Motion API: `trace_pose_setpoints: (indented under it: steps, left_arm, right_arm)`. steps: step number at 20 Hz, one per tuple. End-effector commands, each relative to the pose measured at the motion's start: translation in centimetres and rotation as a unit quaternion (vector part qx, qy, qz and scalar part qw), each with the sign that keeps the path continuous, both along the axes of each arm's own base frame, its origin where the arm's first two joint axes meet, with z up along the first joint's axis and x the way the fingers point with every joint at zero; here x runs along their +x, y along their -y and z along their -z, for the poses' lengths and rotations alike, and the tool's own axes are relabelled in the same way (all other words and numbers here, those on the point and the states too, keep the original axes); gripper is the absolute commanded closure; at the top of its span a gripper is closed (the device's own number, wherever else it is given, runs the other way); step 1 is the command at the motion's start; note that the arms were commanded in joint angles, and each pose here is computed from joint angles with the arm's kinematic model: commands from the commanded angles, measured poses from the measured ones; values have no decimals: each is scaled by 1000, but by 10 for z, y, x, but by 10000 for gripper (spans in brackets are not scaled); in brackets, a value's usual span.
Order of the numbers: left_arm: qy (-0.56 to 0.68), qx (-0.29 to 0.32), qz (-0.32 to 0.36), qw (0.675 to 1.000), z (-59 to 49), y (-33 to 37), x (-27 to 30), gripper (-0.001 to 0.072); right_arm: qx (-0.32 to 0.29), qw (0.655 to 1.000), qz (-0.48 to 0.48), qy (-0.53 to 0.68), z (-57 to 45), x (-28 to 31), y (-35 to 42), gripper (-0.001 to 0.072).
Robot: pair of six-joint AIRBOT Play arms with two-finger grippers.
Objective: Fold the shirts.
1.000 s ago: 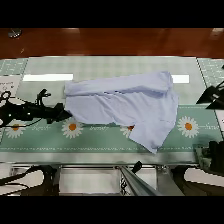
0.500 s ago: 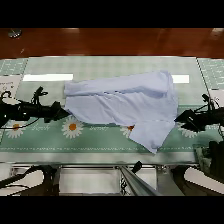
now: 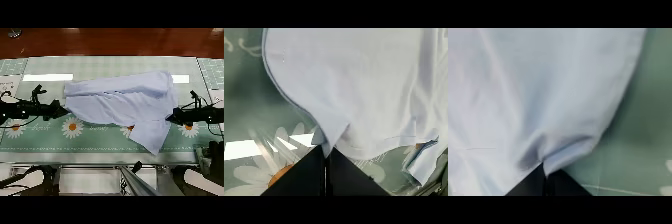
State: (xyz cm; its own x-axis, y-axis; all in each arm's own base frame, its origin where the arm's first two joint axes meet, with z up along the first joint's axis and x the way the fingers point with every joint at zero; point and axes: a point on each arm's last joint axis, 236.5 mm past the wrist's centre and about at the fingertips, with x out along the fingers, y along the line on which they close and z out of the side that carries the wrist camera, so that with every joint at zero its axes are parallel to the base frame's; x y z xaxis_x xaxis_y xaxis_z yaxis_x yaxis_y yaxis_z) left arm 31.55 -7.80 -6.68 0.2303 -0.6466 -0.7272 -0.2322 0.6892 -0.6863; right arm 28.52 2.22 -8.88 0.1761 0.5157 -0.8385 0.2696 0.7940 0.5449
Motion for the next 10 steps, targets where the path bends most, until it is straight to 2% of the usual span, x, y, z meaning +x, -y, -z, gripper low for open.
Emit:
trace_pose_setpoints:
  steps: [1,3,4,6,8,10]
  left_arm:
    - [62,10,11,998,-44,-4,26,691]
    - [164,35,21,986,-118,-10,54,692]
    - [237,52,22,970,-174,-12,66,692]
    - [394,91,18,915,-304,-10,67,692]
    - [553,140,-4,821,-444,-5,31,691]
    - [674,170,-39,718,-555,3,-29,692]
  right_arm:
    - [-15,996,-38,78,-61,36,-4,683]
    - [-51,976,-43,208,-157,76,4,684]
    - [-72,953,-34,291,-222,93,7,684]
    - [-122,883,-2,453,-364,100,10,684]
    - [-174,790,40,587,-499,69,12,684]
    - [-208,700,76,679,-602,16,9,684]
